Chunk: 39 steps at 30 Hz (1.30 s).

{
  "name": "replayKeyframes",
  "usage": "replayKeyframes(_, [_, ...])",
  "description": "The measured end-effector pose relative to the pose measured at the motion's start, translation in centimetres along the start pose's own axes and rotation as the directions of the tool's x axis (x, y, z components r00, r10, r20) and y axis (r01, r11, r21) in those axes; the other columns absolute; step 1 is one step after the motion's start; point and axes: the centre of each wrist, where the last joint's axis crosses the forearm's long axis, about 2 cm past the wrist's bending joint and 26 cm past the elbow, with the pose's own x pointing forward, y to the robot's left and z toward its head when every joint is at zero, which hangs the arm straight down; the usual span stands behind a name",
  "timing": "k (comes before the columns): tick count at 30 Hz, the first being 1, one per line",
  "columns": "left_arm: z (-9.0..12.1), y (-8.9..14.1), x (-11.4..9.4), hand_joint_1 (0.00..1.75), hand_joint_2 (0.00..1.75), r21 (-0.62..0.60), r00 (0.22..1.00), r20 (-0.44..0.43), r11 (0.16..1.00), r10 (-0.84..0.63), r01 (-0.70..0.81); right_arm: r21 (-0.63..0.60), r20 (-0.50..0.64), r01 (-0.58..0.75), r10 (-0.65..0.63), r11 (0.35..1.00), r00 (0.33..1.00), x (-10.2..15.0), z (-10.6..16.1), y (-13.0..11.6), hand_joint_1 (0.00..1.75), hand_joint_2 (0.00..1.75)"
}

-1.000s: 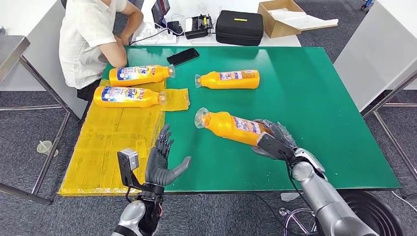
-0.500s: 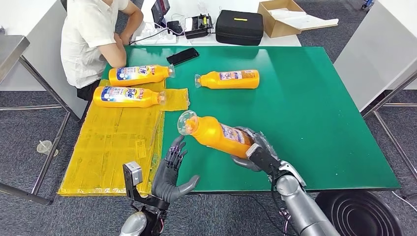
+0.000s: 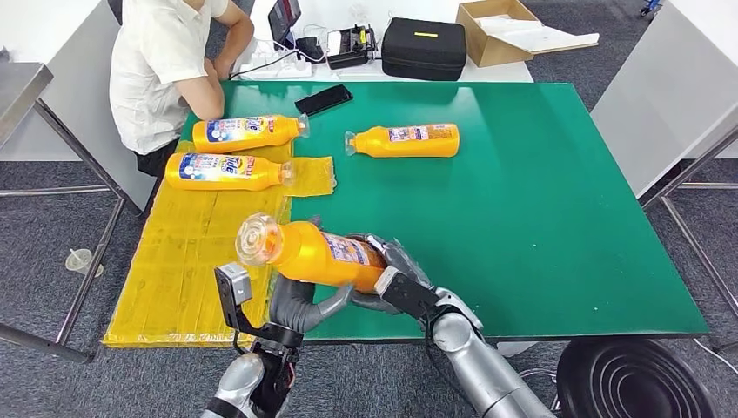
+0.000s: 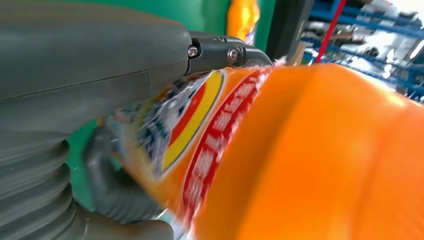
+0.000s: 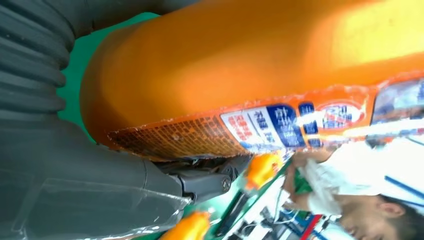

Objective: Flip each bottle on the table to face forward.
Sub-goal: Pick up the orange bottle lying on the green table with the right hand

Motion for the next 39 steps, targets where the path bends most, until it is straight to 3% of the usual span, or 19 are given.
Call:
replayKeyframes(14, [-1.0,-0.1,0.5,0.00,1.75,0.025,0.998,0.036,0.998,0.053,-0.054,0.049,0.017,0.031,-0.032,0.998,0.999,0.2,-1.3,1.3,1.75,1.75])
replayKeyframes(15, [-1.1,-0.1,0.6,0.20,1.75,0.030,0.997,0.042,0.998,0.058,-0.059,0.060,0.017,0.040,-0.041,0.997,0.999,0.1,-1.5,1.3,1.75,1.75])
replayKeyframes(18, [-1.3,-0.2,0.8,1.51,1.75,0.043,0.996,0.061,0.997,0.062,-0.065,0.088,0.017,0.050,-0.051,0.995,0.999,0.0,-1.9,1.2,1.75,1.75])
replayKeyframes(19, [-1.3,-0.2,0.8,1.75,1.75,0.043,0.996,0.065,0.996,0.069,-0.072,0.094,0.016,0.049,-0.051,0.994,0.999,0.0,-2.0,1.1,1.75,1.75])
replayKeyframes(20, [-1.4,-0.2,0.8,1.75,1.75,0.044,0.995,0.068,0.996,0.079,-0.082,0.099,0.015,0.049,-0.050,0.994,0.999,0.0,-2.1,1.1,1.75,1.75])
replayKeyframes(23, [-1.3,-0.1,0.9,1.75,1.75,0.042,0.990,0.076,0.991,0.123,-0.126,0.105,0.008,0.052,-0.053,0.993,0.999,-0.2,-2.2,1.0,1.38,1.75])
replayKeyframes(27, [-1.3,0.1,0.9,1.75,1.75,0.041,0.983,0.082,0.985,0.164,-0.168,0.113,0.002,0.057,-0.057,0.992,0.998,-0.4,-2.1,1.1,0.07,1.75])
replayKeyframes(28, [-1.2,0.2,0.9,1.75,1.75,0.042,0.982,0.083,0.984,0.168,-0.171,0.117,0.000,0.058,-0.058,0.991,0.998,-0.5,-2.1,1.2,0.00,1.75])
replayKeyframes(39, [-1.4,0.0,1.6,1.75,1.75,0.043,0.977,0.136,0.984,0.164,-0.171,0.104,-0.079,0.101,-0.093,0.989,0.993,-1.7,-0.3,3.6,0.00,1.75])
